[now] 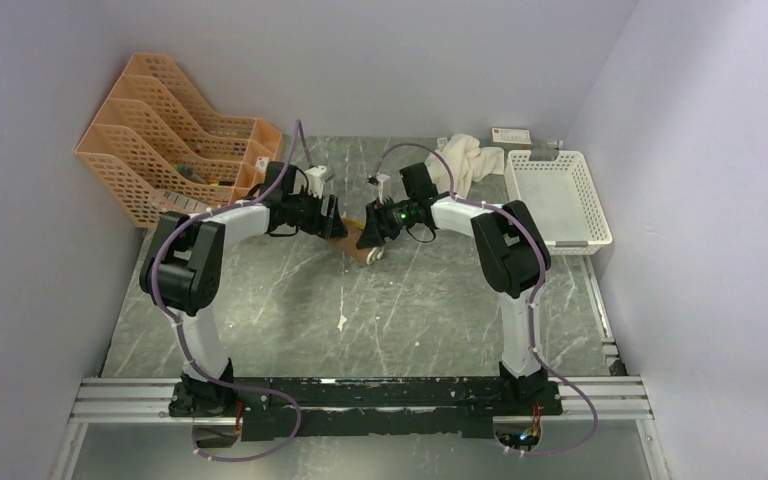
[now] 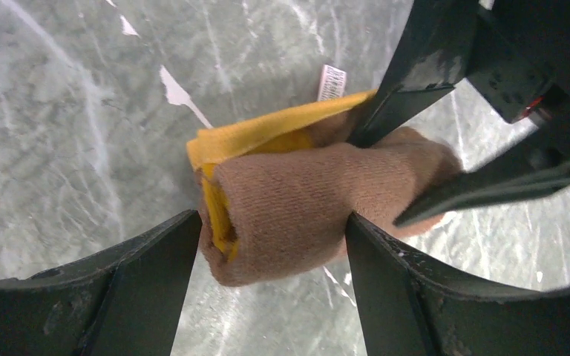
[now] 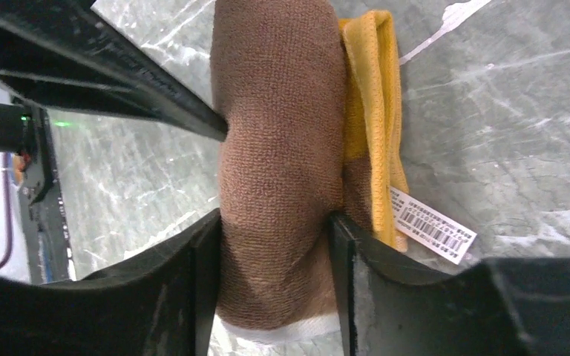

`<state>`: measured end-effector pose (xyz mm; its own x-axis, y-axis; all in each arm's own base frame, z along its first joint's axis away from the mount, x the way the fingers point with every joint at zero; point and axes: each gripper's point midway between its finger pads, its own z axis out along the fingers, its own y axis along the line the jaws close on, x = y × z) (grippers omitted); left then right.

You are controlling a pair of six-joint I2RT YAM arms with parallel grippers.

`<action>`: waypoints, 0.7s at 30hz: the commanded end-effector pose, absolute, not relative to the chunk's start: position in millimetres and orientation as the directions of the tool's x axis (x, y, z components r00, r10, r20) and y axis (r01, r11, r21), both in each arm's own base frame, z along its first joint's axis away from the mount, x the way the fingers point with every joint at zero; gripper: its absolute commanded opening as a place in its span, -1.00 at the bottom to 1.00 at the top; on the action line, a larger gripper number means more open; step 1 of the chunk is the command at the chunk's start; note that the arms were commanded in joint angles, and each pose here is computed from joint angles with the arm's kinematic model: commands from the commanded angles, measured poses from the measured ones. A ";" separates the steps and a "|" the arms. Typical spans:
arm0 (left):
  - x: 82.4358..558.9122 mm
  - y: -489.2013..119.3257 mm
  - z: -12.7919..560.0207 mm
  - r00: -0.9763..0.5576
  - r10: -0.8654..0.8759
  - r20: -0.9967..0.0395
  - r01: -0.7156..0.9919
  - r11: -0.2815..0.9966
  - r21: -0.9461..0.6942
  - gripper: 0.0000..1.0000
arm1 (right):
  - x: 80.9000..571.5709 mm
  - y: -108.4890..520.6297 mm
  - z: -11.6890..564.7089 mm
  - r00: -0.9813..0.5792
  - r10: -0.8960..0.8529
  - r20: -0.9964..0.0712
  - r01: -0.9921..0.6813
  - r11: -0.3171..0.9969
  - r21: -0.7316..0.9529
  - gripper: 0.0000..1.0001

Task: Roll the towels
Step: Roll the towel at the center of the board.

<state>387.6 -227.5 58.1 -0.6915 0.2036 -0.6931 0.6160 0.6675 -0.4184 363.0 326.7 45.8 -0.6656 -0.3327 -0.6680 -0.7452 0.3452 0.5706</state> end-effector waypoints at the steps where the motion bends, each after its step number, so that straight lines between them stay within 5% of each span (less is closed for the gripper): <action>1: 412.2 -223.3 50.9 -0.688 0.198 -0.699 0.585 0.721 -0.371 0.65 | 375.4 318.0 43.8 -0.626 -0.376 -0.683 -0.775 0.401 0.489 0.19; 3: 416.3 -221.7 43.6 -0.701 0.204 -0.683 0.570 0.735 -0.366 0.64 | 376.9 316.2 48.5 -0.579 -0.415 -0.701 -0.807 0.414 0.422 0.44; 5: 420.1 -221.3 38.7 -0.709 0.208 -0.674 0.563 0.742 -0.363 0.64 | 381.8 311.9 55.4 -0.542 -0.437 -0.718 -0.824 0.446 0.350 0.48; 6: 421.1 -221.8 37.6 -0.711 0.208 -0.672 0.562 0.742 -0.365 0.64 | 384.4 308.9 58.7 -0.521 -0.446 -0.728 -0.829 0.467 0.307 0.85; 7: 422.3 -221.6 37.2 -0.711 0.209 -0.672 0.561 0.744 -0.363 0.64 | 386.7 305.1 66.6 -0.492 -0.454 -0.743 -0.836 0.485 0.257 0.98; 15: 426.6 -219.3 26.1 -0.727 0.225 -0.649 0.549 0.758 -0.353 0.64 | 369.3 300.1 99.2 -0.161 -0.648 -0.745 -0.855 0.468 -0.222 1.00; 21: 428.6 -221.4 20.5 -0.741 0.231 -0.630 0.546 0.754 -0.365 0.64 | 348.8 321.5 96.7 -0.022 -0.712 -0.702 -0.871 0.358 -0.337 1.00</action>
<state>420.4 -227.4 33.3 -0.7307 0.2097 -0.6497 0.5624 0.7243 -0.3988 335.4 325.1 100.5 -0.1157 -0.6405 -0.7592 -0.9045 0.3838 -0.1859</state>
